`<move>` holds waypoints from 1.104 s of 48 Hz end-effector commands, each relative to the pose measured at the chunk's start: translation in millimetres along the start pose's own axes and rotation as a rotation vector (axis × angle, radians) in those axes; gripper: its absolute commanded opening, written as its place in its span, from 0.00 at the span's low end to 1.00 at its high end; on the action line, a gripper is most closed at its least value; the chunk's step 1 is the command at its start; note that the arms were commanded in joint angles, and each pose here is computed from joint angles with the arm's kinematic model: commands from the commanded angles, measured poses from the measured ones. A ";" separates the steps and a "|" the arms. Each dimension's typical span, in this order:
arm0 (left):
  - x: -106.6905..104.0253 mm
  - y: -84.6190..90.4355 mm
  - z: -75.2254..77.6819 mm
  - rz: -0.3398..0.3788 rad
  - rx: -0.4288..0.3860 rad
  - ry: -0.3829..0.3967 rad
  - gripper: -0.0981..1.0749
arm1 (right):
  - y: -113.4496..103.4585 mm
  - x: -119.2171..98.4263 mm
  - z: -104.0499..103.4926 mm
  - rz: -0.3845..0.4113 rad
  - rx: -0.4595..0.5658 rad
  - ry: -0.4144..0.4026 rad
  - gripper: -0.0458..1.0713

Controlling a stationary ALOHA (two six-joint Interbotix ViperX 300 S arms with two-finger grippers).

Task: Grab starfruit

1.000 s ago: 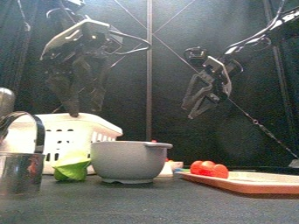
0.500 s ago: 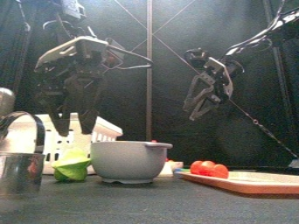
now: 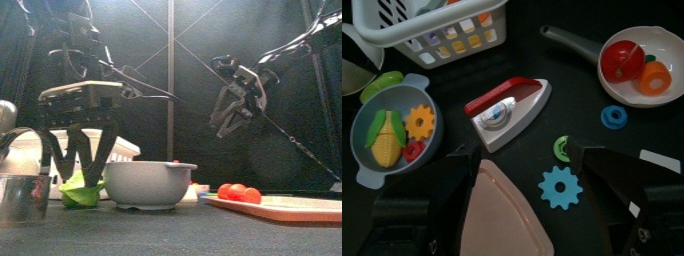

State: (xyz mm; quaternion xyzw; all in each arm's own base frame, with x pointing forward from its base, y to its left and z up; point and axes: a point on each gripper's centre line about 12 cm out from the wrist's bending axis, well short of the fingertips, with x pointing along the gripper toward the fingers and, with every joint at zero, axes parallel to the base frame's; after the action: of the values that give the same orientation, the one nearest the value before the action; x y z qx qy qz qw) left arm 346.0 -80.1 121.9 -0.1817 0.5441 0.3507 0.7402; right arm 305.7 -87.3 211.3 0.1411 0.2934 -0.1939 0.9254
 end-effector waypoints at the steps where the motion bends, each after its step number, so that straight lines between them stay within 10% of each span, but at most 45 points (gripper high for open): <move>1: -5.4 -3.7 8.1 -0.017 -0.018 -0.015 0.92 | 2.9 -4.5 7.2 0.014 -0.001 -0.029 0.92; 53: 14.4 -1.4 8.7 0.029 -0.041 0.020 0.89 | 3.0 -3.2 5.4 0.012 -0.006 -0.022 0.92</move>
State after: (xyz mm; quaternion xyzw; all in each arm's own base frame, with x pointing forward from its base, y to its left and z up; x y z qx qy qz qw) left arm 348.2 -69.3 102.0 -0.1827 0.5573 0.3757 0.7176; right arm 306.0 -86.4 211.3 0.1392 0.2938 -0.1922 0.9259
